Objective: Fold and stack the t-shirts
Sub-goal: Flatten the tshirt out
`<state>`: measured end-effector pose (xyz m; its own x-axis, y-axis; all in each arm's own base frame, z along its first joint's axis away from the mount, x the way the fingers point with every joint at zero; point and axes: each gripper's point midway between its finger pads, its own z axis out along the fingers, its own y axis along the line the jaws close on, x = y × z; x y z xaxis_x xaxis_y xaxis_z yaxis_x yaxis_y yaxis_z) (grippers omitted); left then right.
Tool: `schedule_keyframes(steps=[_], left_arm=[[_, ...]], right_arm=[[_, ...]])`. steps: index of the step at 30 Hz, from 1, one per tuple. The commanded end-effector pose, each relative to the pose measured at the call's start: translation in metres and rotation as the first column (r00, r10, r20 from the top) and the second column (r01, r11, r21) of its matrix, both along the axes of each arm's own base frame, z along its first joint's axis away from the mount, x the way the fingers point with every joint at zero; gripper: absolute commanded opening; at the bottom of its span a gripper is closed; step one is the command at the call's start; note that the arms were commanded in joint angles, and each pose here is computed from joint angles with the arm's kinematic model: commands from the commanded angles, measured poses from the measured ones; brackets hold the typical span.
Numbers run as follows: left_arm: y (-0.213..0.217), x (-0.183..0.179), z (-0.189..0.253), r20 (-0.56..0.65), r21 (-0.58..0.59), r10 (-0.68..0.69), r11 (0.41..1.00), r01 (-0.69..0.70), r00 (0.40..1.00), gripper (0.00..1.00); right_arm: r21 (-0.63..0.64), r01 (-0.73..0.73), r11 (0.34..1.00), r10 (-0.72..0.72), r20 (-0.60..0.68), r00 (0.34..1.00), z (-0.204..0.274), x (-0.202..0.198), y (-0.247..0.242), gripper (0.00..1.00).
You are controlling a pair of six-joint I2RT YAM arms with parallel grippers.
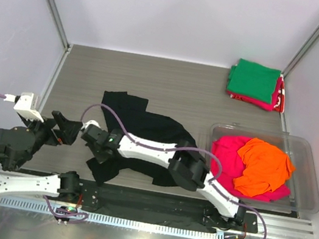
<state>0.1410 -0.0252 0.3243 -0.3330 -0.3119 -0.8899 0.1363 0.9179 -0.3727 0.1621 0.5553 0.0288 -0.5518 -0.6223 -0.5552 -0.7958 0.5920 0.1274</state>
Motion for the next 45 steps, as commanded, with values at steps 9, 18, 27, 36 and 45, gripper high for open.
schedule_keyframes(steps=[9,18,27,36,45], left_arm=[[-0.048,0.018,0.011,-0.014,0.16,0.016,0.987,-0.013,1.0,1.0],[-0.101,0.044,-0.006,-0.019,0.323,0.055,0.945,-0.046,0.998,1.0],[-0.132,0.098,-0.094,-0.401,0.319,0.068,0.945,0.07,0.914,0.99],[-0.143,0.146,-0.18,-0.56,0.182,0.072,0.983,0.038,0.826,0.94],[-0.153,0.182,-0.227,-0.615,0.134,0.045,0.99,0.049,0.787,0.91]], right_arm=[[0.289,0.53,0.797,-0.593,0.212,0.777,0.24,0.089,-0.253,0.01],[0.42,0.719,0.554,-0.832,0.265,0.487,0.296,0.057,-0.425,0.01],[0.526,0.738,0.422,-0.906,0.22,0.362,0.316,0.024,-0.493,0.01],[0.518,0.747,0.417,-0.909,0.243,0.339,0.316,0.018,-0.507,0.01],[0.5,0.747,0.439,-0.898,0.27,0.347,0.316,0.024,-0.501,0.01]])
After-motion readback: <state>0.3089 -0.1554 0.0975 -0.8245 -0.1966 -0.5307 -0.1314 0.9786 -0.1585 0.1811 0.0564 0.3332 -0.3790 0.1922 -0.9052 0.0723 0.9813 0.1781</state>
